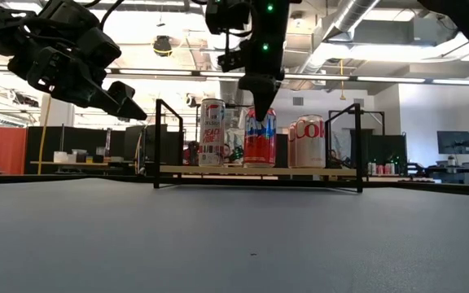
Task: Place canned beverage on shelf
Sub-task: Put the orange soda can on the shelf aligned with the other orange soda can, then put the black soda can on the shelf aligned with the other black soda can
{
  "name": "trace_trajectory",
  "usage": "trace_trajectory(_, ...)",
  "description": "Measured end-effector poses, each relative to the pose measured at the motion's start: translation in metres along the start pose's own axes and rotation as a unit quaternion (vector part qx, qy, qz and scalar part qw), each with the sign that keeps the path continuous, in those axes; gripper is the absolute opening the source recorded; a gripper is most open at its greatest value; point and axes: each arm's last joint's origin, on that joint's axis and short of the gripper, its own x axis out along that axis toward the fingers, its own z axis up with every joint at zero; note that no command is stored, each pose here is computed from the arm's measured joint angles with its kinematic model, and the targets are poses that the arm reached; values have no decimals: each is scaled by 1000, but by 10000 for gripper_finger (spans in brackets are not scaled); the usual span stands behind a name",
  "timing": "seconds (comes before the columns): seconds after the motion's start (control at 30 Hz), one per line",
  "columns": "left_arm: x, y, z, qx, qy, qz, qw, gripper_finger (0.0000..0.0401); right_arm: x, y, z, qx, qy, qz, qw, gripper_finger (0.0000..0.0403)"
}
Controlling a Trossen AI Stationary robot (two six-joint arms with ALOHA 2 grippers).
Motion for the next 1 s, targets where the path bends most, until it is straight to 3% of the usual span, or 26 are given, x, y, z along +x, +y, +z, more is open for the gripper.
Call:
trace_trajectory(0.67, 0, 0, 0, 0, 0, 0, 1000, 364, -2, 4, -2, -9, 6, 13, 1000, 0)
trace_trajectory(0.83, 0, 0, 0, 0, 0, 0, 1000, 364, -27, 19, -6, -30, -22, 21, 999, 0)
trace_trajectory(1.0, 0, 0, 0, -9, -2, -1, 1000, 364, -68, 26, -20, -15, -51, 48, 997, 0)
